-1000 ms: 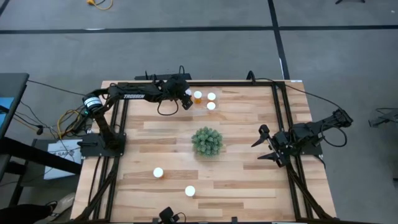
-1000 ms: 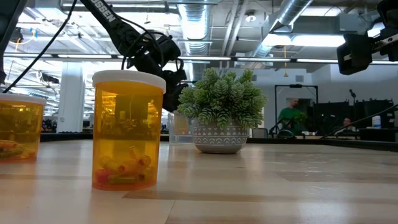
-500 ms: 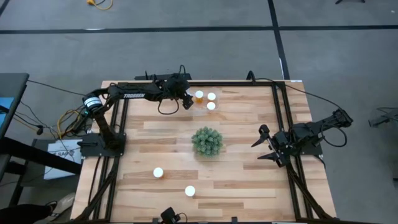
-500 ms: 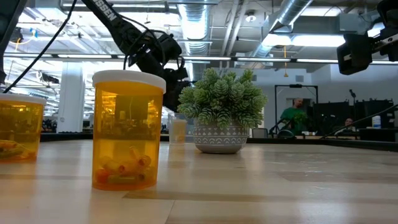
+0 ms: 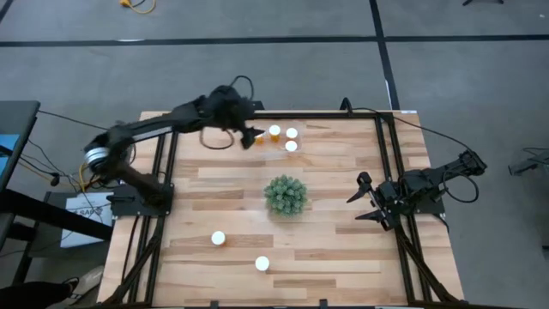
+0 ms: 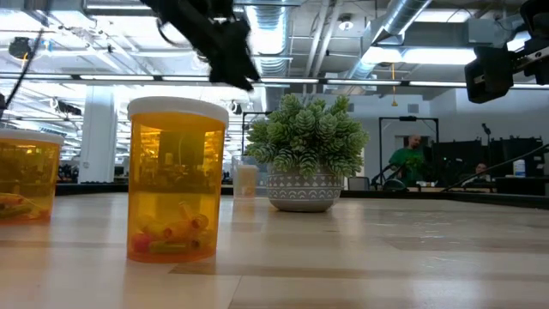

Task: Pick and place pill bottles into a basket
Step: Put the top orange pill bottle into the transparent bin

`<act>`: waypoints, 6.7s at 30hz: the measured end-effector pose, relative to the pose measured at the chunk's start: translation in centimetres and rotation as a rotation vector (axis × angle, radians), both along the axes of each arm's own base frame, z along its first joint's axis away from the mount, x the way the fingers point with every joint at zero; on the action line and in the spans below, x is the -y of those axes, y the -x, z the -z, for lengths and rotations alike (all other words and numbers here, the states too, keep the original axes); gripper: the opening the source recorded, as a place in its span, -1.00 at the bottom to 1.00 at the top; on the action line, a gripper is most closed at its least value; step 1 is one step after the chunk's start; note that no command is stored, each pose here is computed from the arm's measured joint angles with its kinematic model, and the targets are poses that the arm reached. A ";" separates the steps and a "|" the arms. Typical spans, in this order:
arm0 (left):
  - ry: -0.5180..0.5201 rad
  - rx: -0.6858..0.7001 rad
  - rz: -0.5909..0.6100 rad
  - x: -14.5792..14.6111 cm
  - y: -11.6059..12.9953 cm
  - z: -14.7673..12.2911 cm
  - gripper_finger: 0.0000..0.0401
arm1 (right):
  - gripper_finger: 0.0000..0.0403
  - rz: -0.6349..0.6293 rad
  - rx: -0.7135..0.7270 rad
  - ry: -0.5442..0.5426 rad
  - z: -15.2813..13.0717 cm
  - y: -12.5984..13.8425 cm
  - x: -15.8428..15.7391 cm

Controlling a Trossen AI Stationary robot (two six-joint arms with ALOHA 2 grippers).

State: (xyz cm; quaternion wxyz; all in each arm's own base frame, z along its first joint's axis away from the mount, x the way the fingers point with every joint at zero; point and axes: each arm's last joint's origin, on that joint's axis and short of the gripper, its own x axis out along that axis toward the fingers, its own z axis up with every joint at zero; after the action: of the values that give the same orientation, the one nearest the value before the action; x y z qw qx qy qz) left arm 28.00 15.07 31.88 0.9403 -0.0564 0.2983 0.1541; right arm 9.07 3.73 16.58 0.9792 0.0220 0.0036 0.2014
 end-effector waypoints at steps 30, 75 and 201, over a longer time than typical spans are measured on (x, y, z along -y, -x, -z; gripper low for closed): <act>0.042 -0.484 0.476 19.2 16.4 6.9 0.30 | 0.29 0.000 0.000 0.000 0.0 0.0 0.0; -0.035 -0.203 0.457 29.7 11.7 19.8 0.30 | 0.29 0.001 0.000 0.000 0.0 0.0 0.0; 0.057 -0.123 -0.250 -0.8 -11.6 14.0 -0.04 | 0.29 0.000 0.001 0.000 0.0 0.0 0.0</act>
State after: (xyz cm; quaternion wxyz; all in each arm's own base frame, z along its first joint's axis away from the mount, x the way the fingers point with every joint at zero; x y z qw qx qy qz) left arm 39.61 15.91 17.84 0.8917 -0.1101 0.3502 0.2648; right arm 9.06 3.73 16.59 0.9793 0.0221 0.0033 0.2014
